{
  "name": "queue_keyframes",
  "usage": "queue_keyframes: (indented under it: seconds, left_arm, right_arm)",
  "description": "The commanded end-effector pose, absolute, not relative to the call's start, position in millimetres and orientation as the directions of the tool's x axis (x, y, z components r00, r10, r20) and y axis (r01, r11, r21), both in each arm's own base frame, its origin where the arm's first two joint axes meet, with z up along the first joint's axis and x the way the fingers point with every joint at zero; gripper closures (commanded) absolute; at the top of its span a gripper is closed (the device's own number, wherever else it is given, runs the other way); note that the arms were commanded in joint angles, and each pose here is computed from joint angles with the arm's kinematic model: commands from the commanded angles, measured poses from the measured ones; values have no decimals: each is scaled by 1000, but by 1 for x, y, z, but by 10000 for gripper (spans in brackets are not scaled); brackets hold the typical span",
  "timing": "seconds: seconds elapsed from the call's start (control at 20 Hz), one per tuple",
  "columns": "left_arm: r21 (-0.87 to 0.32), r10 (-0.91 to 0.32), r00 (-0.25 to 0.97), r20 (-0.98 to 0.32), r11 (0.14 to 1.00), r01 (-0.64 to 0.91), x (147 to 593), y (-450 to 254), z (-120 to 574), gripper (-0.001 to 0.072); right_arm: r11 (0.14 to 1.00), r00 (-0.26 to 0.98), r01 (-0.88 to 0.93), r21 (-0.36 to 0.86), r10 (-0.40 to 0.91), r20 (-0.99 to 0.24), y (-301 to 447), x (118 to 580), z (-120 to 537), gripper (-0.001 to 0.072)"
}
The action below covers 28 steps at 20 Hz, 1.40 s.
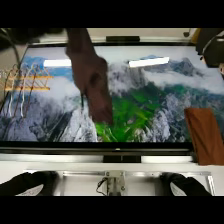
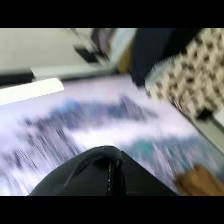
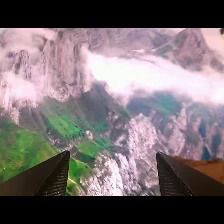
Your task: Fold the shirts.
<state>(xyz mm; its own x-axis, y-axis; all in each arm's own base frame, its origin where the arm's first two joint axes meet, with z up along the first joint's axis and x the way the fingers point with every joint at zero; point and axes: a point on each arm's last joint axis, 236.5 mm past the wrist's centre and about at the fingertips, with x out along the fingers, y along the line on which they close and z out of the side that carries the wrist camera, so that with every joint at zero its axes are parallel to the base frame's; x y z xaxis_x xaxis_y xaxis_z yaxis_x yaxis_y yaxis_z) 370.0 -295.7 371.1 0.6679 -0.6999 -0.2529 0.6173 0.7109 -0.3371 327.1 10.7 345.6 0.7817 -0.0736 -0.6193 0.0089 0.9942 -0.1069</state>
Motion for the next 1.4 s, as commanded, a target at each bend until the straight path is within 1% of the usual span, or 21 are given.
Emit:
queue_keyframes:
  seconds: [0.0, 0.05, 0.1, 0.15, 0.2, 0.3, 0.35, 0.4, 0.45, 0.5, 0.55, 0.6, 0.65, 0.7, 0.8, 0.85, 0.9, 1.0, 1.1, 1.3, 1.35]
  left_arm:
    - [-436, -751, 467, -468, 655, 617, 322, -366, 257, 673]
    - [-479, -748, 417, -516, 656, 583, 315, -389, 216, 673]
    - [-503, -744, 374, -553, 657, 562, 308, -409, 180, 654]
    - [-506, -735, 330, -592, 658, 558, 300, -425, 149, 396]
    - [-502, -717, 296, -631, 668, 549, 297, -433, 126, -13]
    - [-464, -648, 260, -716, 720, 516, 303, -412, 103, -13]
    - [-413, -572, 242, -784, 771, 485, 311, -379, 92, -13]
    - [-338, -466, 202, -861, 823, 457, 315, -335, 80, -13]
    - [-263, -354, 131, -926, 855, 447, 310, -289, 65, -13]
    - [-215, -251, 34, -967, 883, 417, 299, -245, 49, -13]
    - [-221, -219, -45, -975, 907, 359, 286, -220, 36, -13]
    - [-268, -240, -124, -963, 910, 318, 267, -208, 22, -13]
    - [-321, -279, -180, -943, 903, 285, 248, -204, 8, -13]
    - [-352, -306, -208, -929, 903, 246, 229, -201, -10, -13]
    - [-405, -378, -182, -908, 901, 152, 203, -203, -49, -13]
    - [-449, -431, -169, -886, 890, 83, 193, -210, -64, -13]
    - [-491, -484, -157, -861, 871, 6, 186, -218, -77, -13]
    - [-562, -566, -103, -818, 824, -66, 186, -236, -90, -13]
    - [-582, -587, -63, -807, 809, -87, 190, -249, -96, -12]
    - [-612, -614, 19, -789, 782, -121, 204, -274, -103, -8]
    - [-614, -615, 35, -787, 778, -130, 207, -278, -105, 71]
  right_arm:
    - [994, 774, 61, -89, -104, -625, -6, 278, 356, 57]
    - [994, 749, 68, -84, -107, -654, -7, 272, 349, 58]
    - [994, 723, 70, -82, -107, -682, -6, 268, 342, 57]
    - [995, 701, 65, -76, -100, -707, -4, 267, 333, 57]
    - [996, 684, 53, -69, -87, -725, 0, 268, 325, 57]
    - [998, 631, 25, -62, -64, -773, 9, 271, 301, 57]
    - [998, 593, 9, -64, -57, -803, 13, 273, 284, 57]
    - [998, 544, -10, -68, -52, -838, 16, 273, 264, 57]
    - [996, 482, -36, -78, -51, -875, 19, 274, 237, 56]
    - [994, 420, -63, -87, -53, -906, 22, 275, 207, 57]
    - [993, 367, -86, -87, -50, -929, 26, 277, 177, 57]
    - [991, 310, -123, -56, -15, -950, 36, 277, 141, 57]
    - [987, 255, -158, 12, 52, -966, 53, 275, 108, 57]
    - [973, 188, -196, 126, 163, -969, 76, 269, 76, 57]
    - [931, 69, -172, 322, 338, -939, 108, 259, 26, 57]
    - [919, 31, -127, 374, 381, -924, 114, 257, 7, 57]
    - [913, -1, -78, 400, 401, -916, 115, 257, -9, 57]
    - [909, -59, -34, 416, 414, -909, 116, 257, -28, 57]
    - [898, -88, -14, 440, 437, -895, 124, 257, -36, 57]
    - [903, -66, -12, 430, 428, -901, 121, 264, -40, 57]
    - [904, -63, -13, 428, 426, -903, 121, 265, -41, 57]
